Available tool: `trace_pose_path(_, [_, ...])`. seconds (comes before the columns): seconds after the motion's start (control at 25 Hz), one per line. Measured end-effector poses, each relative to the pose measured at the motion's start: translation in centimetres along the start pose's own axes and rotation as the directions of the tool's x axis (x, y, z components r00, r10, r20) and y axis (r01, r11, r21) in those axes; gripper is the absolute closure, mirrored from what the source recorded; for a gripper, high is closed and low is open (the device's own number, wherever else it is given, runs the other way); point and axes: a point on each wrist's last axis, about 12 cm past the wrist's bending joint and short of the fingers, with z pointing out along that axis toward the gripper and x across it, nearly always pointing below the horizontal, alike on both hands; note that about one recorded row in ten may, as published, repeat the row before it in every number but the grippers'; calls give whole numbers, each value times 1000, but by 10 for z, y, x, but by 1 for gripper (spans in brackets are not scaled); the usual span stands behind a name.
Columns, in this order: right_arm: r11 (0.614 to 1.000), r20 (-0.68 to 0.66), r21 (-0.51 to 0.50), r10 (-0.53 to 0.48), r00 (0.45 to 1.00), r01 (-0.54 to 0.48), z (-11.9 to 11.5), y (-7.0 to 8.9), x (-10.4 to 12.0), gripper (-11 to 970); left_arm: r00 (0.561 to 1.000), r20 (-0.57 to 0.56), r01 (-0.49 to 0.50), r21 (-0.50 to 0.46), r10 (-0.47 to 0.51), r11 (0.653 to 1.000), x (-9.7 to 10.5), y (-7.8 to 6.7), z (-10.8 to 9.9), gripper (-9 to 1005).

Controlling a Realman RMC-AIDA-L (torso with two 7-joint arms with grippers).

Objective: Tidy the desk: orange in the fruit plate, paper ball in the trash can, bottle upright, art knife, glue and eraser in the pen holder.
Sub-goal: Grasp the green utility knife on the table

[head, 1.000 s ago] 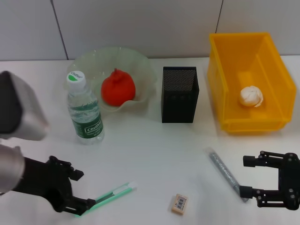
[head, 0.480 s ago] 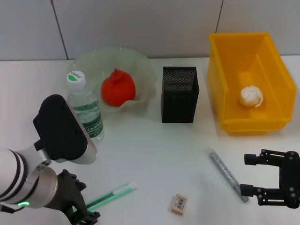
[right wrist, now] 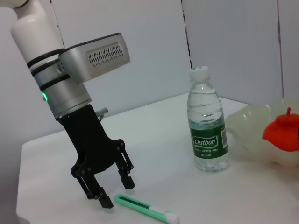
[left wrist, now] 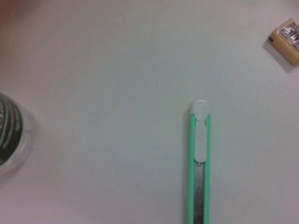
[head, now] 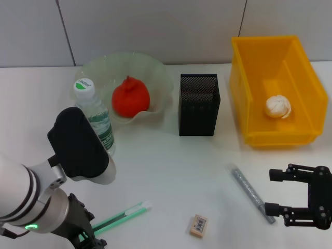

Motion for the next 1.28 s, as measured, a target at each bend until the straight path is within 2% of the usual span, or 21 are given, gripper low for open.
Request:
trace_pose_path(0.2, [1000, 1, -2, 1, 1000, -1, 0, 0, 0, 182, 1000, -10, -11, 3, 11, 1000, -4, 1, 1, 399])
trace_pose_path(0.4, [1000, 3, -4, 5, 1000, -5, 0, 1, 1, 182, 999, -33, -16, 11, 17, 1000, -7, 5, 8, 502])
trace_pose_path(1.28, [1000, 1, -6, 0, 1000, 0, 3, 0, 0, 182, 998, -67, -15, 20, 17, 1000, -12, 11, 17, 516])
